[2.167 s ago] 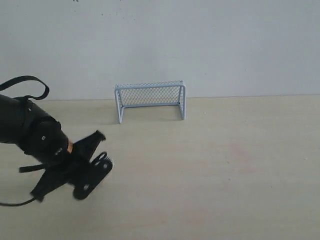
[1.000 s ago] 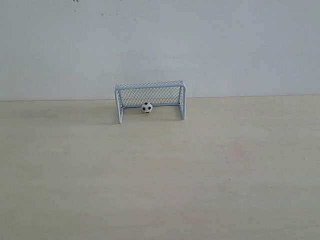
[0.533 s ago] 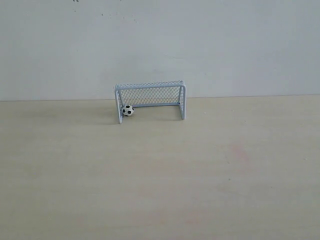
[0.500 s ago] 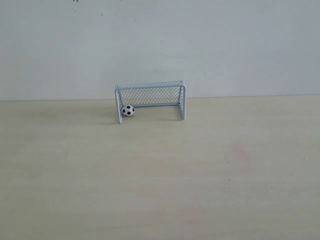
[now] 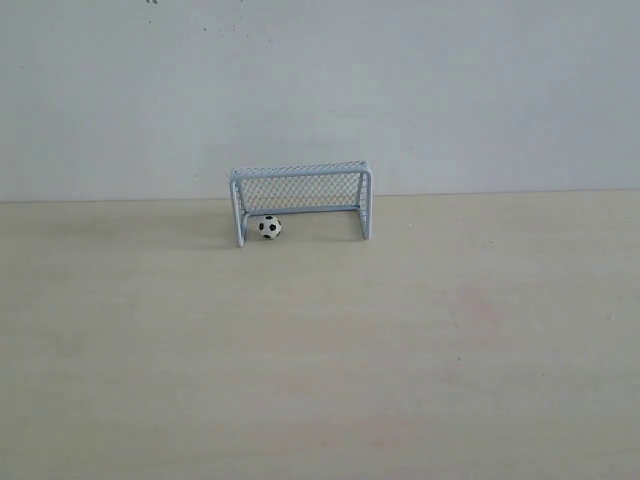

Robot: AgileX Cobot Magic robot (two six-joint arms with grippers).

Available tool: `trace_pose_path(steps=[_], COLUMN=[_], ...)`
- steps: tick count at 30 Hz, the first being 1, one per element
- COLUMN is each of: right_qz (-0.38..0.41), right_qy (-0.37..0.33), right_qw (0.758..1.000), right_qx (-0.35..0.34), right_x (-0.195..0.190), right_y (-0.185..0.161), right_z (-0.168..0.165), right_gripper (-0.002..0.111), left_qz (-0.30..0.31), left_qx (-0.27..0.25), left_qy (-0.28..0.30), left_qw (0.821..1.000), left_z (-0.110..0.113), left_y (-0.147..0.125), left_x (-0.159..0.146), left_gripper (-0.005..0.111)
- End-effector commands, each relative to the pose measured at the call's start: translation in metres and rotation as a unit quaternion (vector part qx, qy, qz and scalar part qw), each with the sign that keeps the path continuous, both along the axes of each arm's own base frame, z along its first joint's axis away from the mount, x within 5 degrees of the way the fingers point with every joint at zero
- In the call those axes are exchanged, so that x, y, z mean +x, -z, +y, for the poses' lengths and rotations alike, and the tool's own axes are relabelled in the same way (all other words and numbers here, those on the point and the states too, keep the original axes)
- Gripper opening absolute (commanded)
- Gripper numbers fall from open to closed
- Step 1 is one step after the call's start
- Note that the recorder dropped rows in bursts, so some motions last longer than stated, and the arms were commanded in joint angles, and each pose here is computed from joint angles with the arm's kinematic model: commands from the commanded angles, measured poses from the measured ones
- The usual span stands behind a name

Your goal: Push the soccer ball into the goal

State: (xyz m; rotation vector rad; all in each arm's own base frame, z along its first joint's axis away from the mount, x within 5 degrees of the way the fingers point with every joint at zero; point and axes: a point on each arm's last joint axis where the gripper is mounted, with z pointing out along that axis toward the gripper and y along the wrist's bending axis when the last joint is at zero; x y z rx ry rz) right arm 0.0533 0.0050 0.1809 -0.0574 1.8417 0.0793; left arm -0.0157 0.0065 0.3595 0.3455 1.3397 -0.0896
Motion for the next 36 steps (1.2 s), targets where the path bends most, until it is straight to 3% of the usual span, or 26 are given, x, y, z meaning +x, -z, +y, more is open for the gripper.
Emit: trace_pose_path(steps=[1, 7, 11, 19, 21, 23, 26, 33, 36], right_qz=[-0.005, -0.005, -0.005, -0.005, -0.005, -0.005, -0.005, -0.005, -0.005], right_qy=[0.000, 0.000, 0.000, 0.000, 0.000, 0.000, 0.000, 0.000, 0.000], right_qw=[1.000, 1.000, 1.000, 1.000, 1.000, 1.000, 1.000, 1.000, 1.000], right_qx=[-0.001, -0.001, -0.001, -0.001, -0.001, -0.001, -0.001, -0.001, -0.001], right_x=[0.000, 0.000, 0.000, 0.000, 0.000, 0.000, 0.000, 0.000, 0.000], right_y=[-0.001, -0.001, -0.001, -0.001, -0.001, -0.001, -0.001, -0.001, -0.001], right_z=[0.000, 0.000, 0.000, 0.000, 0.000, 0.000, 0.000, 0.000, 0.000], right_gripper=[0.000, 0.000, 0.000, 0.000, 0.000, 0.000, 0.000, 0.000, 0.000], left_qz=[0.004, 0.060, 0.109, 0.100, 0.072, 0.119, 0.122, 0.215, 0.224], left_qx=[-0.002, 0.007, -0.032, -0.104, -0.132, -0.132, -0.128, -0.091, -0.092], left_qy=[-0.020, -0.079, -0.102, -0.099, -0.091, -0.097, -0.098, -0.114, -0.115], left_qw=[1.000, 0.995, 0.988, 0.985, 0.984, 0.979, 0.979, 0.966, 0.963], left_z=[-0.001, -0.006, -0.008, -0.011, -0.011, -0.011, -0.011, -0.010, -0.010], left_y=[0.003, 0.034, 0.069, 0.145, 0.146, 0.154, 0.155, 0.173, 0.175], left_x=[0.001, 0.020, 0.040, 0.071, 0.072, 0.072, 0.072, 0.070, 0.070], left_gripper=[0.004, 0.004, 0.004, 0.004, 0.004, 0.004, 0.004, 0.004, 0.004])
